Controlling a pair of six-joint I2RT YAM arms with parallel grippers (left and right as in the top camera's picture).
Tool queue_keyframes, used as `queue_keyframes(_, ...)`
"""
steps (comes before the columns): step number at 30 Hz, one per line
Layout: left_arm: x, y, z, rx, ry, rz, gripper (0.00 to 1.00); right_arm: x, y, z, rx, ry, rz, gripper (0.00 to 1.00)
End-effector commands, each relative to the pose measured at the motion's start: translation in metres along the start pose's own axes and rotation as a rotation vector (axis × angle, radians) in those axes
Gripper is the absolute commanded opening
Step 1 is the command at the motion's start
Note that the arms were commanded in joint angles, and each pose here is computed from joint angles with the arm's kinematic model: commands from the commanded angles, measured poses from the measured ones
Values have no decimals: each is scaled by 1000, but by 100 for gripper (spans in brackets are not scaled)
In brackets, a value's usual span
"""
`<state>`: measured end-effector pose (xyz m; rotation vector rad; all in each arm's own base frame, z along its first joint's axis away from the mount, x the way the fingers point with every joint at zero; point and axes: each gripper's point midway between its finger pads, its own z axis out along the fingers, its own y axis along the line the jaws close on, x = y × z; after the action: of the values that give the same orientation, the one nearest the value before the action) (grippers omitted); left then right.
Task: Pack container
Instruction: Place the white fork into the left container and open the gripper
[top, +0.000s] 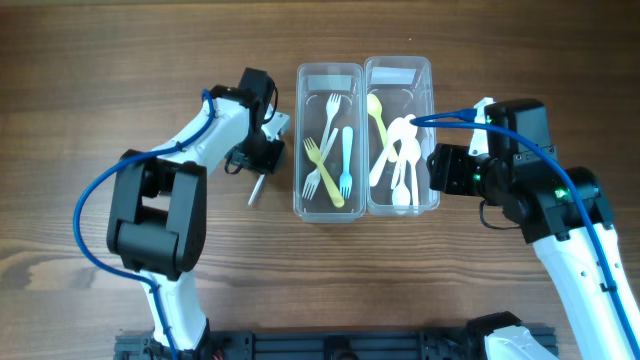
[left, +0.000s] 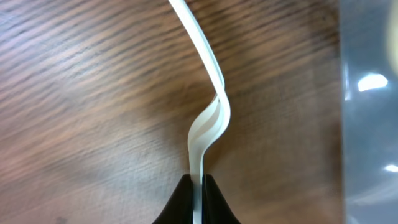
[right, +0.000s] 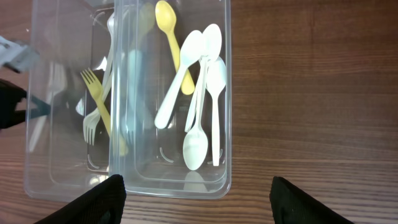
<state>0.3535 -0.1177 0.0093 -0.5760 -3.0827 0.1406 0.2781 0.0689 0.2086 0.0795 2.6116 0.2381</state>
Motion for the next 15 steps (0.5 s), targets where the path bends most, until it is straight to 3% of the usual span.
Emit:
queue_keyframes(1, -40, -5, -96, -22, -249, -121, 4, -6, -2, -3, 17, -20, 3, 74)
queue_keyframes(8, -46, -68, -192, 75, -516, -172, 4, -9, -2, -3, 14, -32, 2, 75)
queue_keyframes(11, -45, -84, -184, 102, -490, -228, 4, -11, -1, -3, 12, -37, 2, 75)
queue_keyframes(15, -61, -110, -134, 113, -407, -232, 16, -11, -1, -3, 12, -38, 2, 74)
